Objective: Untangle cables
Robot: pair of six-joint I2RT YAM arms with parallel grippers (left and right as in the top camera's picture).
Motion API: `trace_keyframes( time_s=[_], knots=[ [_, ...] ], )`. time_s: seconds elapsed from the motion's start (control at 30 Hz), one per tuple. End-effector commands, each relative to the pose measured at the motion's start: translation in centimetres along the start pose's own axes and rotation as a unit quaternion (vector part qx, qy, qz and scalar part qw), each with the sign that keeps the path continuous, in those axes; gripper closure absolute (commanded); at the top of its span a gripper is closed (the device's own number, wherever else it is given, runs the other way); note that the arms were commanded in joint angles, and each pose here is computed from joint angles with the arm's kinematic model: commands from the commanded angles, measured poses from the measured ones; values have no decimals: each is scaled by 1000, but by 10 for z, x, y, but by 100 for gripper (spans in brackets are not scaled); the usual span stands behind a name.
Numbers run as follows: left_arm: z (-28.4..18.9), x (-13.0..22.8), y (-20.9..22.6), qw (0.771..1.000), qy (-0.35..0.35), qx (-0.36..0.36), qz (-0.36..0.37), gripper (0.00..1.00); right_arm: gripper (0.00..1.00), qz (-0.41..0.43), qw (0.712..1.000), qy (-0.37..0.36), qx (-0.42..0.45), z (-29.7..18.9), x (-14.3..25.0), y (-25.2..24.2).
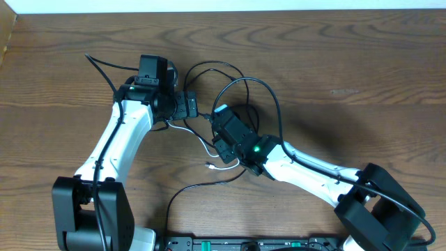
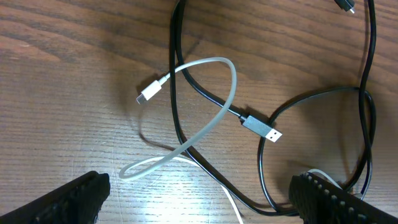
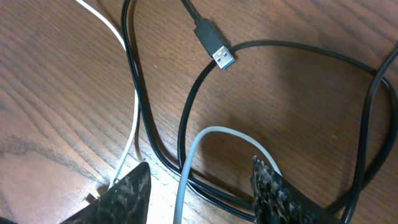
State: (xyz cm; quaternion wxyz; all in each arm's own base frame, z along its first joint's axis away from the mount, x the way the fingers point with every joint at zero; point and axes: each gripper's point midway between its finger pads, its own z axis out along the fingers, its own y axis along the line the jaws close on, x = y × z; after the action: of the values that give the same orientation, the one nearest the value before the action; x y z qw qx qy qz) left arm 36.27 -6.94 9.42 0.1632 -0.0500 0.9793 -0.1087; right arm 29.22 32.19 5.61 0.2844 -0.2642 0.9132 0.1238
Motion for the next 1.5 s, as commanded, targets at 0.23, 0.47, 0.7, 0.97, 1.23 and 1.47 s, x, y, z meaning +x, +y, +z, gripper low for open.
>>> trace_keyframes(
  time_s=[0.23, 0.47, 0.7, 0.97, 1.23, 1.47],
  knots=[
    [0, -1, -1, 1000, 1, 5, -2, 2, 88, -2, 1000, 15, 11, 8, 10, -4],
    [0, -1, -1, 1000, 1, 5, -2, 2, 99, 3, 999, -31, -3, 1, -14, 3],
    [0, -1, -1, 1000, 1, 5, -2, 2, 99, -27, 994, -107, -20, -46, -56, 9],
    [0, -1, -1, 1000, 1, 5, -2, 2, 99, -28, 978, -206, -4, -119, -98, 0],
    [0, -1, -1, 1000, 1, 5, -2, 2, 88, -69, 978, -197, 17, -124, -94, -6],
    [0, -1, -1, 1000, 1, 5, -2, 2, 54, -73, 981, -176, 21, -115, -85, -8]
  ],
)
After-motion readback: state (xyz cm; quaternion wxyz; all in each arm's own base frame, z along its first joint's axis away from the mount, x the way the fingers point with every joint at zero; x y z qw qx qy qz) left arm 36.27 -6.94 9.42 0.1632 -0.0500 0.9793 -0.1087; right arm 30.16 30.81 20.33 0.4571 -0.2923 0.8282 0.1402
